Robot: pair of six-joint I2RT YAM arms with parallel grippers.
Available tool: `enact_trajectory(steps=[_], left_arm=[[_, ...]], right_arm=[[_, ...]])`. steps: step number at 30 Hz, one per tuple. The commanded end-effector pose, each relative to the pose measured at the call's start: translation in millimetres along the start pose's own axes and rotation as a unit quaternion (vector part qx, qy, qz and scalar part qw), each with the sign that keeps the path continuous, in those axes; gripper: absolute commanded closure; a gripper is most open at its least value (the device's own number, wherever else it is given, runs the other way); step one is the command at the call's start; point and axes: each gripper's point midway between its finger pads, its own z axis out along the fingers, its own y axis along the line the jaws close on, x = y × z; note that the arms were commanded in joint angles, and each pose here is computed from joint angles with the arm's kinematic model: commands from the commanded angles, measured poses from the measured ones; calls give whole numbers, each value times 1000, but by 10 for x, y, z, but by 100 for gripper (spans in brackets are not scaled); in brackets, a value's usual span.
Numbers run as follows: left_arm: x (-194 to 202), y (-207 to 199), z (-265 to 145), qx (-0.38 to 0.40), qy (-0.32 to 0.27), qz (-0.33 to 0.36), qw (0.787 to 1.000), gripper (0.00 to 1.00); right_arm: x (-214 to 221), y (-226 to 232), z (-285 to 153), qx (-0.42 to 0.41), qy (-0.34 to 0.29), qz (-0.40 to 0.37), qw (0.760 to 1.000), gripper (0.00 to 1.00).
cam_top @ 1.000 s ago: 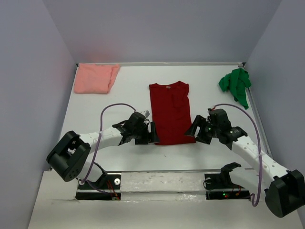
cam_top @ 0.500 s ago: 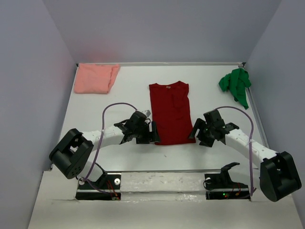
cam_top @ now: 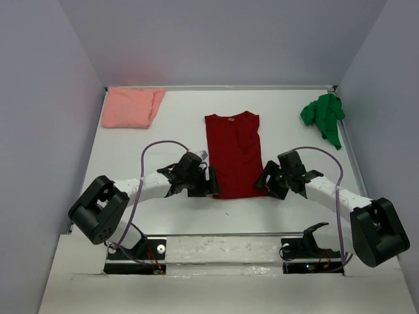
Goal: Fold and stack the t-shirts
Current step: Fold the tshirt
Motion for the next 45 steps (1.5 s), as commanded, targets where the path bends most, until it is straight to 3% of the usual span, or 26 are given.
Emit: enact_trajectory(steps=[1, 5, 9, 13, 14, 17, 18, 31, 38, 39, 40, 41, 42, 45], left_arm=[[-90, -64, 17, 8, -9, 11, 1000, 16], [-78, -62, 25, 11, -9, 10, 1000, 20], [-79, -81, 26, 16, -10, 6, 1000, 34], [-68, -78, 33, 17, -8, 3, 1000, 65], [-71, -85, 30, 19, -9, 3, 1000, 79], [-67, -73, 33, 16, -8, 3, 1000, 98], [-65, -71, 33, 15, -8, 2, 1000, 100], [-54, -79, 24, 19, -7, 2, 1000, 100], [-8, -17, 24, 8, -1, -1, 1000, 100], [-14, -13, 30, 3, 2, -2, 1000, 95], [2, 19, 39, -7, 6, -4, 1000, 83], [-43, 73, 40, -26, -5, -5, 1000, 51], [-16, 131, 21, -50, 2, -7, 999, 41], [-59, 255, 7, -97, -6, 1, 995, 30]], right_arm=[[107, -228, 197, 34, 18, 5, 999, 24], [102, -202, 194, 29, 18, 8, 999, 25], [87, -162, 130, 20, 12, 11, 1000, 25], [88, -176, 91, 23, 9, 12, 1000, 25], [96, -189, 88, 24, 9, 12, 1000, 25], [100, -192, 76, 23, 7, 16, 1000, 25], [104, -194, 78, 23, 8, 15, 1000, 25], [217, -238, 66, 29, 16, 15, 999, 26], [184, -239, 34, 35, 5, 11, 999, 31], [181, -237, 35, 37, 6, 9, 999, 31], [182, -222, 35, 36, 9, 8, 999, 31], [203, -206, 35, 34, 13, 3, 999, 31], [197, -197, 35, 34, 13, 3, 999, 31], [186, -186, 28, 32, 10, 2, 999, 31]])
